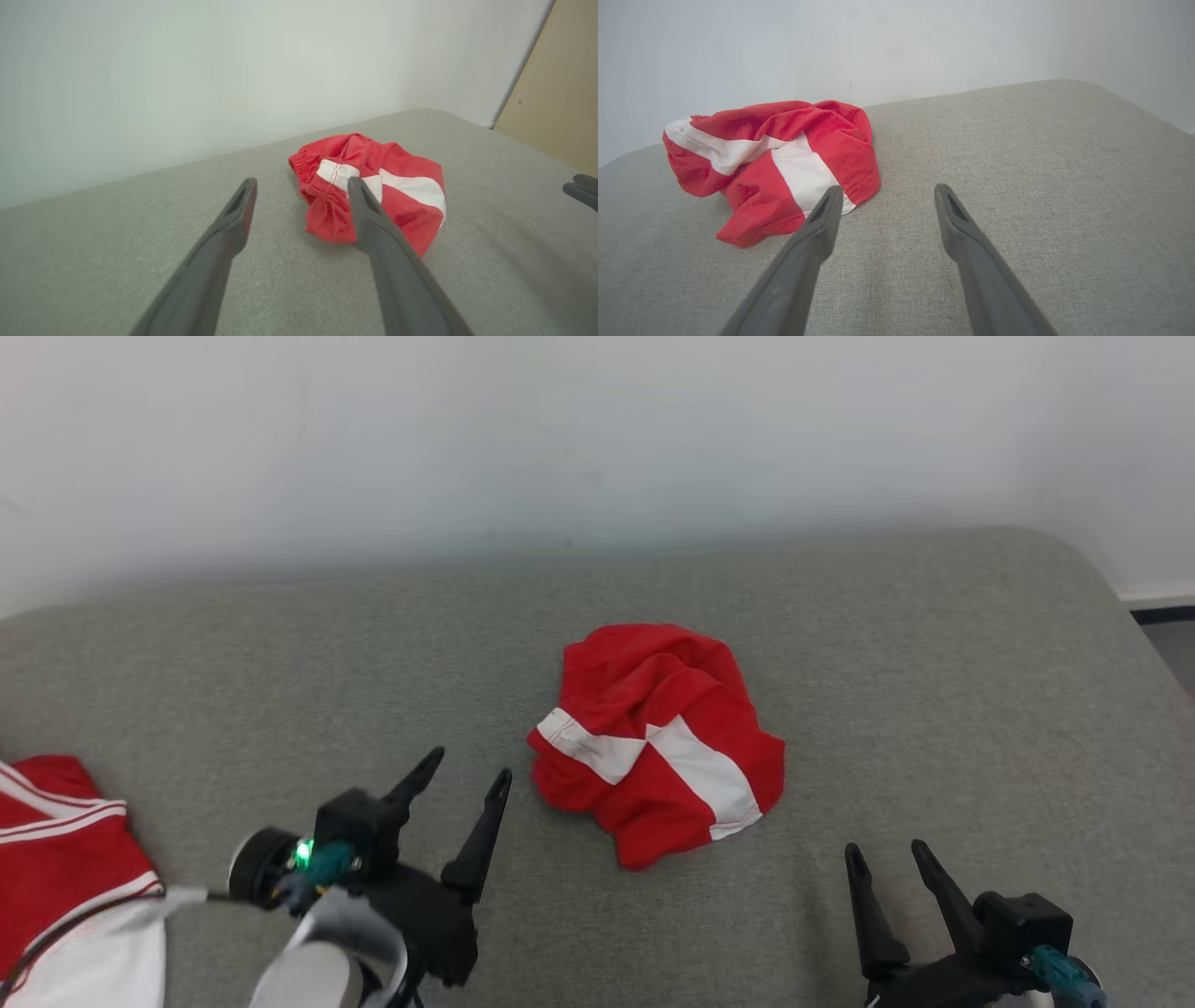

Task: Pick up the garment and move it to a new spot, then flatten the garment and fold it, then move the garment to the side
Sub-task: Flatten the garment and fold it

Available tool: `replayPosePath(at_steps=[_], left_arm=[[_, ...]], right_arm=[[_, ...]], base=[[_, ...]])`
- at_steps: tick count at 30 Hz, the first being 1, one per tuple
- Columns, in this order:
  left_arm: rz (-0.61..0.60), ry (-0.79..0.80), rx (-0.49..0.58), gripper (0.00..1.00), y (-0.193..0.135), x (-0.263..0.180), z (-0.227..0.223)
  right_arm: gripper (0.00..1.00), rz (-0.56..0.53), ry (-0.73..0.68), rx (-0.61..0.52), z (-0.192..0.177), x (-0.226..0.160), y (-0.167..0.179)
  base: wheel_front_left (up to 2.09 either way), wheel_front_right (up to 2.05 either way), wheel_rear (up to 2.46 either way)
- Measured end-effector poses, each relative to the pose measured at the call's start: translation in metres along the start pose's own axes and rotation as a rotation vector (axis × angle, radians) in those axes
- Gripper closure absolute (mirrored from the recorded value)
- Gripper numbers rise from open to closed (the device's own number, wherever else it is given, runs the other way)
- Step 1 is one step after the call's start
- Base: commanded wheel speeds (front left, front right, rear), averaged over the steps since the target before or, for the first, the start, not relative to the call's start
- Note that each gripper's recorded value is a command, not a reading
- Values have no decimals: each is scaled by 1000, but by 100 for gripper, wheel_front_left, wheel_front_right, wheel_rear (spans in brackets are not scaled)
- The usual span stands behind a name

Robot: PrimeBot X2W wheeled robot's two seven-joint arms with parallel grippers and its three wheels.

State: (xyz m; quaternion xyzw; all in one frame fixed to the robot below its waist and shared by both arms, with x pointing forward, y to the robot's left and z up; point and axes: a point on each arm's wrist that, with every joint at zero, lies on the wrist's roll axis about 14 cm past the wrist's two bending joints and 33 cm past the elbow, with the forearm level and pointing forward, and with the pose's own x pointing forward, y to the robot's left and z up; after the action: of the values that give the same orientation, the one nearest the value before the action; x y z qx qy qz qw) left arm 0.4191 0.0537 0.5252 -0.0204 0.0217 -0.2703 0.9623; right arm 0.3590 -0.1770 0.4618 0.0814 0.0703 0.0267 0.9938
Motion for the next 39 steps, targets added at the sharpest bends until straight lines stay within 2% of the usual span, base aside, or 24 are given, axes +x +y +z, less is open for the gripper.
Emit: replayPosePath(at_steps=[14, 21, 22, 24, 25, 26, 31, 39], left_arm=[[-127, 270, 34, 0, -23, 72, -23], [-124, 425, 77, 1, -18, 81, -44], [-126, 436, 71, 7, -19, 81, -46], [-131, 451, 63, 57, -20, 82, -49], [-131, 452, 62, 85, -19, 82, -49], [-131, 451, 61, 100, -19, 81, -49], [-105, 434, 32, 100, -14, 76, -49], [110, 323, -127, 100, 30, 44, -50]], right_arm=[[0, -132, 4, 25, -6, -26, -39], [0, -165, 11, 28, -9, -32, -47], [0, -167, 6, 28, -8, -31, -48], [0, -172, 7, 31, -8, -31, -50], [0, -174, 9, 32, -9, -31, -50], [0, -176, 10, 32, -9, -31, -51], [0, -173, 9, 32, -9, -28, -51], [0, -138, 11, 23, -9, -15, -42]], base=[[0, 0, 0], [0, 0, 0], [0, 0, 0], [0, 0, 0], [0, 0, 0], [0, 0, 0], [0, 0, 0], [0, 0, 0]])
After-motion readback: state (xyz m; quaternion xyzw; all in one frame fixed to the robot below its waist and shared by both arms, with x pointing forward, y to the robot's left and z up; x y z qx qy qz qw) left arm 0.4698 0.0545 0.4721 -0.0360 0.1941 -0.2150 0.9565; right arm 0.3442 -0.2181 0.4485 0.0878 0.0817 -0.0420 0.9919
